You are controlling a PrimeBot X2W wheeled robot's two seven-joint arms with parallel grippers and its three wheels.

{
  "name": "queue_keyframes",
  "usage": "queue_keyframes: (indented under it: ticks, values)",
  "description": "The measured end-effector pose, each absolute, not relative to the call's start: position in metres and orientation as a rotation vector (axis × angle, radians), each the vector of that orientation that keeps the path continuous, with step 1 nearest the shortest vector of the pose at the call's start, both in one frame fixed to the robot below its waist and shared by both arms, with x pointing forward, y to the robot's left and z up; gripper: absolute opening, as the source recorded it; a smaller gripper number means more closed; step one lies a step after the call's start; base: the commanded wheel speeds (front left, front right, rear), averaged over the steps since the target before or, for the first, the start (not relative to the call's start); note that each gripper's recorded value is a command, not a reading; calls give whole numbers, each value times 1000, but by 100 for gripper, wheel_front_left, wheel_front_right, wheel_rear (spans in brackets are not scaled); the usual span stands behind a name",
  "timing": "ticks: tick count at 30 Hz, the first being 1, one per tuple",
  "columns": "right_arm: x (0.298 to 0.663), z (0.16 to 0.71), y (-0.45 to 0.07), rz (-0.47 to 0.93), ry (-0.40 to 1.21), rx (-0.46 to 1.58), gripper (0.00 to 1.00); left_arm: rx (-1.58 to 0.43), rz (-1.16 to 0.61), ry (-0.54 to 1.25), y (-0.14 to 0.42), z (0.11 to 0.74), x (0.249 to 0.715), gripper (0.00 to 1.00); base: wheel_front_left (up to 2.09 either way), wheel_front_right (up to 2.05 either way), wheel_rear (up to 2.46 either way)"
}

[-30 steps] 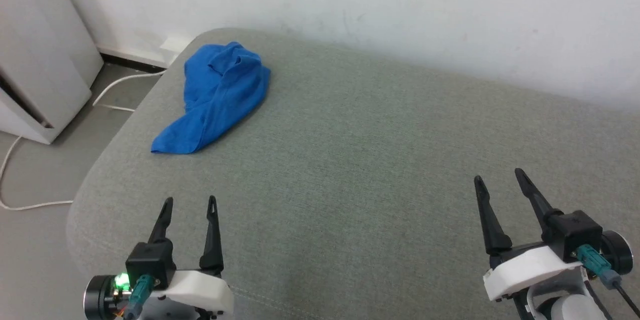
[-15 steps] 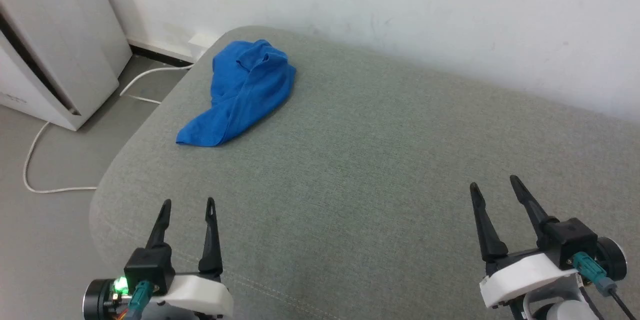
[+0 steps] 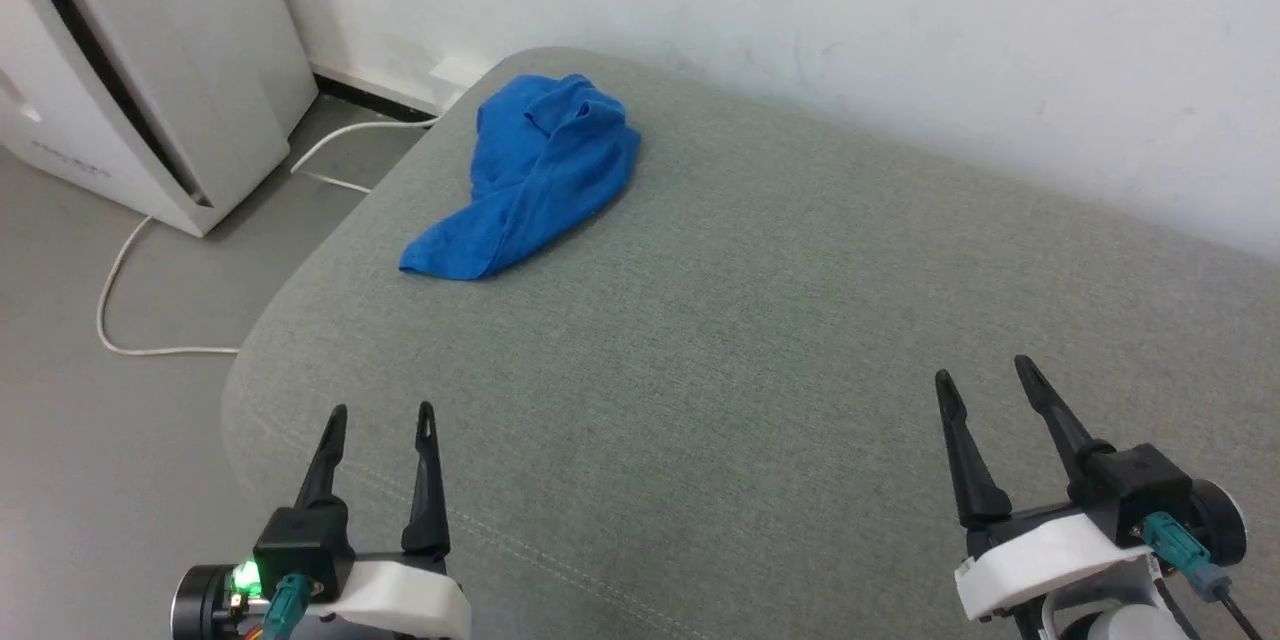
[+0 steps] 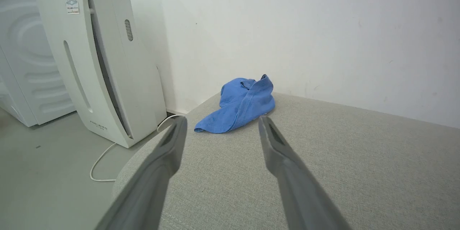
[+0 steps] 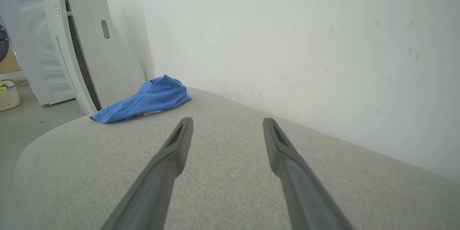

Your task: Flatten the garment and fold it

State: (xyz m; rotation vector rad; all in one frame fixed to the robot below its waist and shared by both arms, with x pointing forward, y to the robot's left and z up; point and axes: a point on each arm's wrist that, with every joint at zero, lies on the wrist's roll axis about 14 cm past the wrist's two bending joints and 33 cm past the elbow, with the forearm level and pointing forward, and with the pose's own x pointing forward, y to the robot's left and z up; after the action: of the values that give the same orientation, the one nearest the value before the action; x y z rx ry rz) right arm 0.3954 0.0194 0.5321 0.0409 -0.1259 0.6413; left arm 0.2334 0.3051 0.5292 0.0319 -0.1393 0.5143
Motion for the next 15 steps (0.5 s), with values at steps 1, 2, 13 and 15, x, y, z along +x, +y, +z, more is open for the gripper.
queue_keyframes:
  ticks: [1, 2, 13, 15]
  values:
    - [395, 532, 21, 646, -126, 42, 100, 32, 518, -140, 306, 529, 232, 100, 0, 0, 0]
    - [395, 532, 22, 649, -127, 43, 100, 33, 522, -139, 307, 529, 231, 100, 0, 0, 0]
    - [396, 524, 36, 685, -114, 60, 100, 34, 563, -145, 313, 528, 221, 100, 0, 0, 0]
    - [396, 522, 38, 692, -113, 62, 100, 32, 569, -150, 314, 528, 219, 100, 0, 0, 0]
